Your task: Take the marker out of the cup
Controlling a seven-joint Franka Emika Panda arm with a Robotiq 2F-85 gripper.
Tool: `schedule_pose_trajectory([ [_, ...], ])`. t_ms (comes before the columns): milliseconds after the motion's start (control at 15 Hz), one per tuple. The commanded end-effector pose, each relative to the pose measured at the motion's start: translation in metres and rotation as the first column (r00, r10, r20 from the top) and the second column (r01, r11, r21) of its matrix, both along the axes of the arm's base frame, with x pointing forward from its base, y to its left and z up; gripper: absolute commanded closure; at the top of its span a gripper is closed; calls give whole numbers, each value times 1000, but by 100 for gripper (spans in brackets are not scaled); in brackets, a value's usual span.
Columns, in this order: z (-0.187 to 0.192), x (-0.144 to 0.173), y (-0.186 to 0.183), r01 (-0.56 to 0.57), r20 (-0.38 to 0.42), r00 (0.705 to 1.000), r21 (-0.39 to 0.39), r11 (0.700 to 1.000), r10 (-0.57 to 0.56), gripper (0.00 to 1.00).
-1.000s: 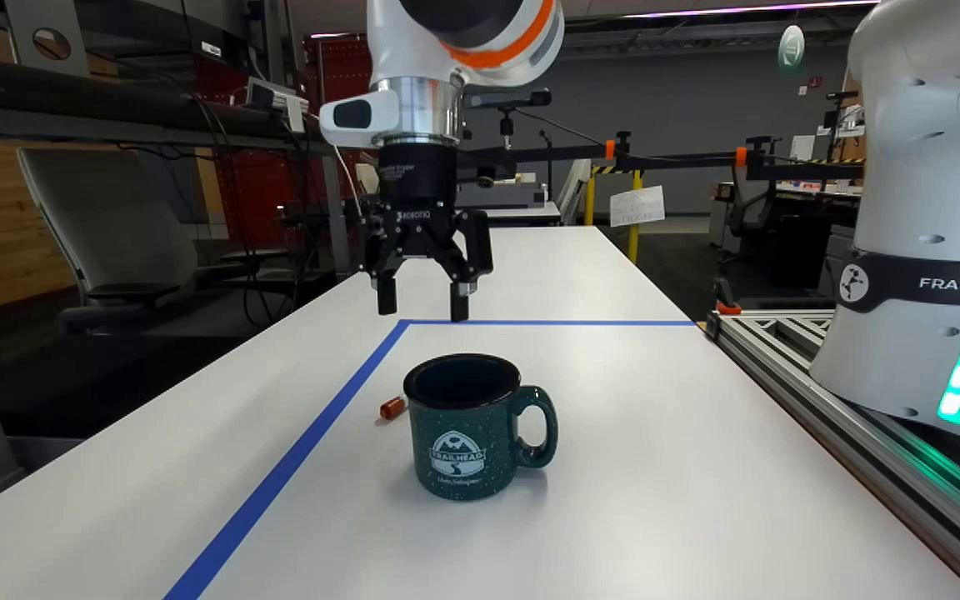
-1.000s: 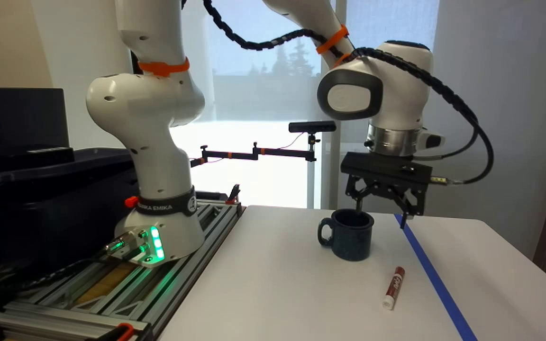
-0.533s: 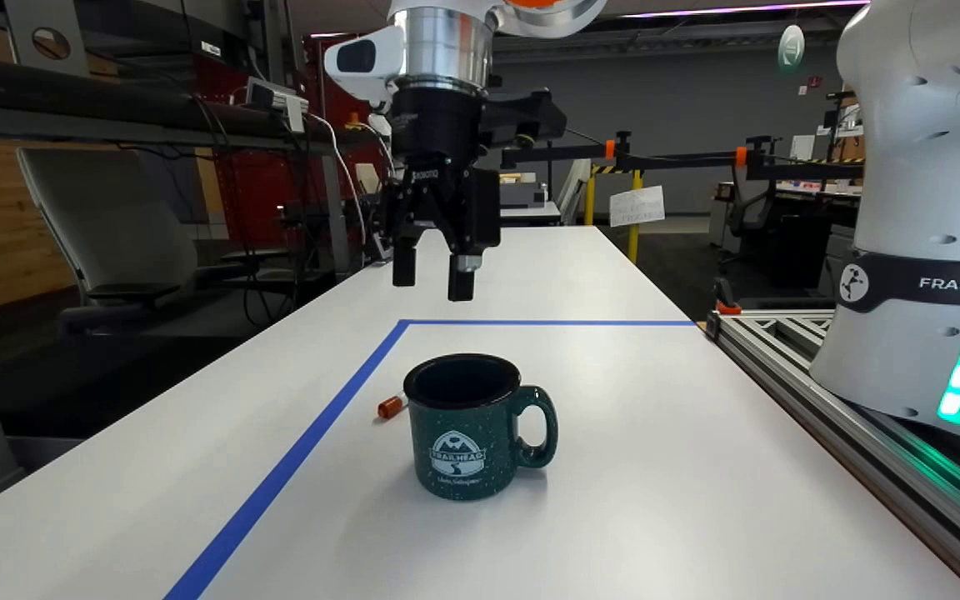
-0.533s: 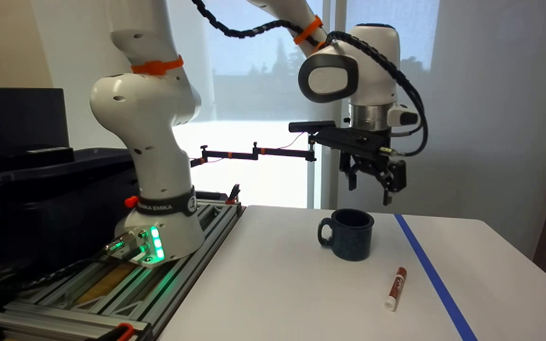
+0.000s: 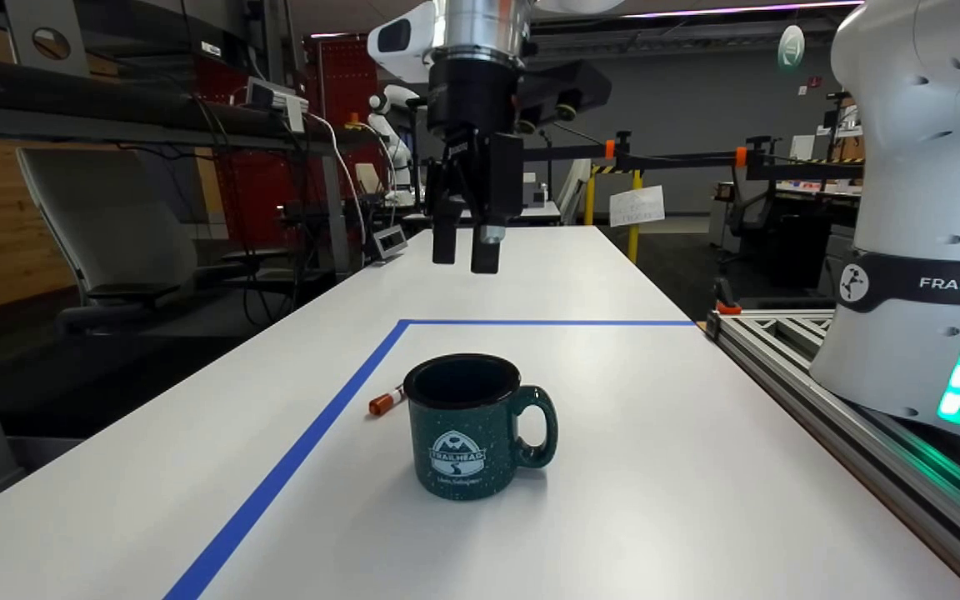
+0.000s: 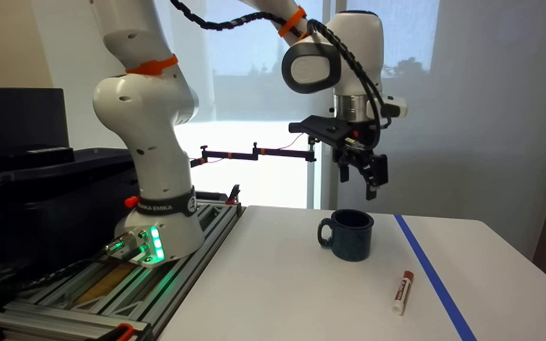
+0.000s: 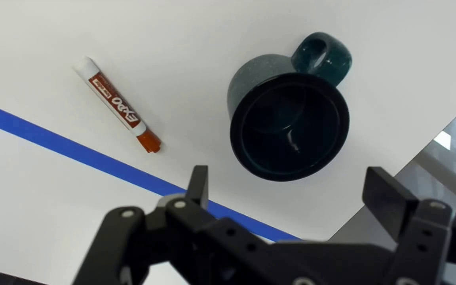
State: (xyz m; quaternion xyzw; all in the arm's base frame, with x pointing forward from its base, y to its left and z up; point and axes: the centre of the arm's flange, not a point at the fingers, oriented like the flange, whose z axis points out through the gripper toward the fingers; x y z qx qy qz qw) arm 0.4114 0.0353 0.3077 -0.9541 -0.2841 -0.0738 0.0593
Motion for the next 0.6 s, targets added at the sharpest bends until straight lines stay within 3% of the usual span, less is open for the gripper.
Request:
schedule_pose_trajectory([
  [0,-2,0,0,0,-3,1000,1,1000,0,0],
  [533,-3,0,1,-2,-8,1000,1,1000,2,0],
])
